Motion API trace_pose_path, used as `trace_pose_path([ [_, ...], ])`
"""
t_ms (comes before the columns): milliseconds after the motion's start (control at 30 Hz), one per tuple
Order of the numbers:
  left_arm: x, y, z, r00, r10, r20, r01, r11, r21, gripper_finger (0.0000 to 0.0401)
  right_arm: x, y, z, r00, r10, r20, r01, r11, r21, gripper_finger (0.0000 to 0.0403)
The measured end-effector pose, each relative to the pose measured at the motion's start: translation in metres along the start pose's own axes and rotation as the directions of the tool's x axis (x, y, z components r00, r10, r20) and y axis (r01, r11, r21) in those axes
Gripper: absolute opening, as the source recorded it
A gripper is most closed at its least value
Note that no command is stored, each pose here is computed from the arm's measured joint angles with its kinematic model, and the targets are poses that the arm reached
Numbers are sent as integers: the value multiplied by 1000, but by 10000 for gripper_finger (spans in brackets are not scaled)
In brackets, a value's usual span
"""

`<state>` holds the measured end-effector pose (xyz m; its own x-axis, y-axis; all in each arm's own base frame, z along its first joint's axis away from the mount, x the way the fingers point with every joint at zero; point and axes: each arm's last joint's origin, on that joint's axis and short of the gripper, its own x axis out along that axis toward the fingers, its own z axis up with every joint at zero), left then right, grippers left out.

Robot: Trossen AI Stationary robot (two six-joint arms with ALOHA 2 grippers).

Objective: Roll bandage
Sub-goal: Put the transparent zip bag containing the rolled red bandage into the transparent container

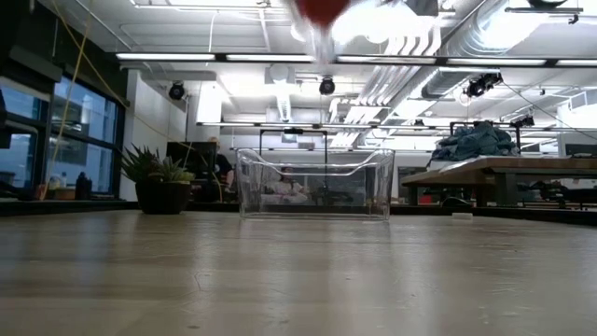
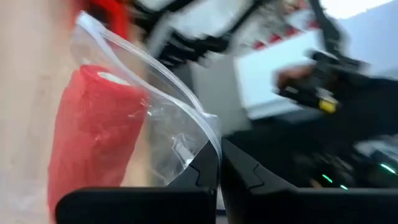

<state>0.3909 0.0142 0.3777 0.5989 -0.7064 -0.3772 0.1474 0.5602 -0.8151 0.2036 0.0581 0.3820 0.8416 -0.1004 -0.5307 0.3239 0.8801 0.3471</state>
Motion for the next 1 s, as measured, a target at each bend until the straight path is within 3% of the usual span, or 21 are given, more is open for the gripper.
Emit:
trace_pose_path([
  [133, -21, -28, -3, 988, -154, -22, 154, 988, 8, 0, 1, 9, 3, 995, 102, 21, -100, 991, -90, 196],
  [233, -34, -46, -3, 968, -248, -28, 248, 969, -22, 0, 0, 17, 14, 976, 179, 127, -161, 977, -139, 196],
  [500, -62, -91, 7, 895, -445, 36, 445, 895, -3, 0, 10, 35, 45, 864, 264, 429, -112, 931, -347, 196],
  [700, -77, -101, 15, 858, -500, 118, 505, 863, -11, 0, 14, 33, 55, 822, 337, 460, -145, 904, -402, 196],
  [1000, -78, -99, 17, 858, -498, 125, 507, 861, -50, 0, 8, 35, 65, 737, 446, 508, -213, 867, -451, 196],
])
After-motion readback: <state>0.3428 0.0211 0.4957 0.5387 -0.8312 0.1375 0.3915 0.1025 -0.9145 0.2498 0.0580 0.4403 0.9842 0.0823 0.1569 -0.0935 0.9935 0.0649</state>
